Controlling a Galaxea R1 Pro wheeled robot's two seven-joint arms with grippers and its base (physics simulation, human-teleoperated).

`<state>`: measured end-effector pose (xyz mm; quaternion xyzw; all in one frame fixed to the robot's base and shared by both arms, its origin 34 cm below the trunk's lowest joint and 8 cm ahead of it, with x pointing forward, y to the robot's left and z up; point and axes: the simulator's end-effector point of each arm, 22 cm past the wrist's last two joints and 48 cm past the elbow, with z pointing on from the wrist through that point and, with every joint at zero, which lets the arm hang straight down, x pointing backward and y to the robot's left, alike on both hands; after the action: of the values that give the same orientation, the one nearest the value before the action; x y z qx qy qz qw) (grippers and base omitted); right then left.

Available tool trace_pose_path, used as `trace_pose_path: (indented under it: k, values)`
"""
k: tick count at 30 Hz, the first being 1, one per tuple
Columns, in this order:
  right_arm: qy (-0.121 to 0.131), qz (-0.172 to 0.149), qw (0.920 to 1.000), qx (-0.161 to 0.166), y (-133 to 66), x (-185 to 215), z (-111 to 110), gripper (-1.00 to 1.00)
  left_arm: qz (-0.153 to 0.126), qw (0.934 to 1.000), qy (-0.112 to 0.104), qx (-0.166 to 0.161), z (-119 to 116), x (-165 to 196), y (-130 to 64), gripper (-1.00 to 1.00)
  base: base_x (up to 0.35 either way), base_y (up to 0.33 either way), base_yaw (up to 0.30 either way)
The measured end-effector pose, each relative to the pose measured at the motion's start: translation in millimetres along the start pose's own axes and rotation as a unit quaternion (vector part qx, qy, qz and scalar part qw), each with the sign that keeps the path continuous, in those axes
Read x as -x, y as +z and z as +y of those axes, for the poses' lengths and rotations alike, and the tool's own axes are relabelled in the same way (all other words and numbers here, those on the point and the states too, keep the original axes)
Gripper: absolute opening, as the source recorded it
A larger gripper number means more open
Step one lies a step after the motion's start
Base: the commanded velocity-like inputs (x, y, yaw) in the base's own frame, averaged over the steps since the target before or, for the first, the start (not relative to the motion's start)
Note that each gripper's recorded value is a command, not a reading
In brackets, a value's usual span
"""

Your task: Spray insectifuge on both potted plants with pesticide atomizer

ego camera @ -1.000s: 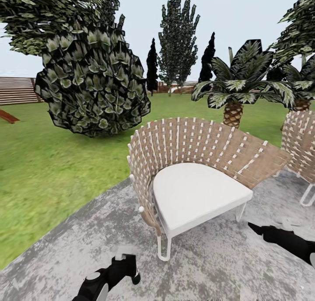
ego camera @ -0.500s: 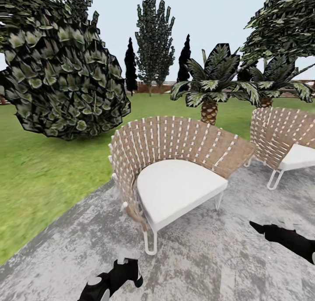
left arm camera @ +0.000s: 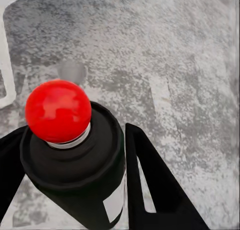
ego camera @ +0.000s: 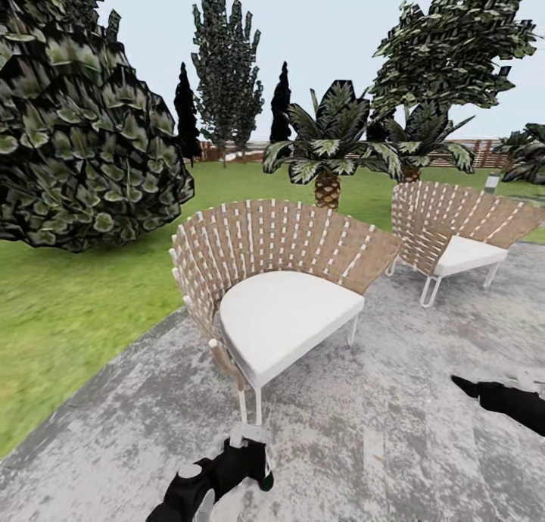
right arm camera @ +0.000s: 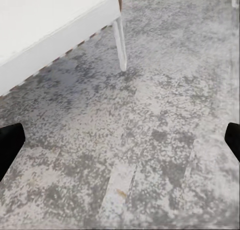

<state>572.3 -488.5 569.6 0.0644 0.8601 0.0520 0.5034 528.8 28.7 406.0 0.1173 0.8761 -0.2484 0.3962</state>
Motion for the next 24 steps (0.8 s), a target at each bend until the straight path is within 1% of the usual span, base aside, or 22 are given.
trace_pose_path:
  k: [1, 2, 3, 4, 5, 7, 8, 10, 11, 12, 13, 14, 15, 16, 17, 18, 19, 20, 21, 22, 23, 24]
  values:
    - [-0.004, 0.014, 0.9999, -0.006, -7.3, 4, -13, 1.00, 0.023, 0.9997, 0.004, -0.007, -5, 16, 2.5, -1.00, 0.000, 0.000, -0.295]
    - [-0.006, 0.023, 0.9964, 0.081, -22.6, 15, 11, 1.00, 0.067, 0.9959, 0.052, -0.032, -36, 27, 19.8, -1.00, 0.000, 0.000, -0.295]
    - [-0.008, 0.025, 0.9913, 0.129, -28.4, 17, 30, 1.00, 0.073, 0.9940, 0.071, -0.039, -47, 28, 25.5, -1.00, 0.000, 0.000, -0.295]
    - [-0.009, 0.027, 0.9856, 0.166, -33.1, 16, 46, 1.00, 0.081, 0.9929, 0.080, -0.036, -46, 25, 29.6, -1.00, 0.000, 0.000, -0.295]
    - [-0.011, 0.030, 0.9801, 0.196, -36.9, 14, 59, 1.00, 0.078, 0.9928, 0.085, -0.033, -43, 24, 35.2, -1.00, 0.000, 0.000, -0.295]
    - [-0.022, 0.051, 0.9742, 0.219, -33.1, -2, 79, 1.00, 0.059, 0.9939, 0.087, -0.034, -42, 31, 39.7, -1.00, 0.000, 0.000, -0.295]
    - [-0.028, 0.061, 0.9721, 0.225, -30.5, -10, 86, 1.00, 0.056, 0.9941, 0.087, -0.034, -42, 32, 40.4, -1.00, 0.000, 0.000, -0.295]
    - [-0.048, 0.070, 0.9708, 0.225, -21.7, -23, 97, 1.00, 0.048, 0.9940, 0.092, -0.033, -41, 36, 40.4, -1.00, 0.000, 0.000, -0.295]
    - [-0.054, 0.076, 0.9698, 0.225, -17.5, -32, 104, 1.00, 0.043, 0.9938, 0.096, -0.035, -42, 40, 39.7, -1.00, 0.000, 0.000, -0.295]
    - [-0.059, 0.088, 0.9670, 0.232, -13.6, -45, 116, 1.00, 0.037, 0.9937, 0.098, -0.039, -44, 42, 39.8, -1.00, 0.000, 0.000, -0.295]
    - [-0.065, 0.100, 0.9642, 0.237, -10.6, -57, 126, 1.00, 0.036, 0.9931, 0.099, -0.051, -48, 41, 39.6, -1.00, 0.000, 0.000, -0.295]
    - [-0.070, 0.107, 0.9625, 0.239, -8.5, -65, 133, 1.00, 0.038, 0.9909, 0.100, -0.082, -59, 39, 37.8, -1.00, 0.000, 0.000, -0.295]
    - [-0.075, 0.109, 0.9614, 0.241, -7.3, -69, 137, 1.00, 0.043, 0.9856, 0.102, -0.128, -73, 37, 33.9, -1.00, 0.000, 0.000, -0.295]
    - [-0.079, 0.107, 0.9607, 0.244, -7.2, -69, 140, 1.00, 0.049, 0.9798, 0.105, -0.163, -82, 36, 30.0, -1.00, 0.000, 0.000, -0.296]
    - [-0.083, 0.102, 0.9593, 0.250, -7.8, -68, 143, 1.00, 0.063, 0.9686, 0.110, -0.214, -92, 31, 23.8, -1.00, 0.000, 0.000, -0.296]
    - [-0.084, 0.100, 0.9576, 0.257, -8.9, -68, 146, 1.00, 0.074, 0.9579, 0.117, -0.251, -98, 26, 19.7, -1.00, 0.000, 0.000, -0.296]
    - [-0.084, 0.099, 0.9528, 0.274, -10.8, -70, 157, 1.00, 0.102, 0.9460, 0.128, -0.280, -91, 8, 18.6, -1.00, 0.000, 0.000, -0.295]
    - [-0.084, 0.102, 0.9499, 0.283, -10.6, -76, 166, 1.00, 0.110, 0.9443, 0.128, -0.283, -86, 4, 18.2, -1.00, 0.000, 0.000, -0.295]
    - [-0.077, 0.092, 0.9450, 0.304, -8.0, -78, 190, 1.00, 0.115, 0.9430, 0.129, -0.284, -81, 1, 17.2, -1.00, 0.000, 0.000, -0.295]
    - [-0.071, 0.077, 0.9424, 0.318, -4.4, -69, 207, 1.00, 0.111, 0.9430, 0.133, -0.285, -79, 3, 17.0, -1.00, 0.000, 0.000, -0.296]
    - [-0.070, 0.064, 0.9394, 0.330, -1.2, -54, 222, 1.00, 0.099, 0.9436, 0.141, -0.283, -72, 7, 16.7, -1.00, 0.000, 0.000, -0.296]
    - [-0.074, 0.061, 0.9327, 0.348, -0.3, -44, 240, 1.00, 0.086, 0.9446, 0.152, -0.278, -61, 12, 14.9, -1.00, 0.000, 0.000, -0.295]
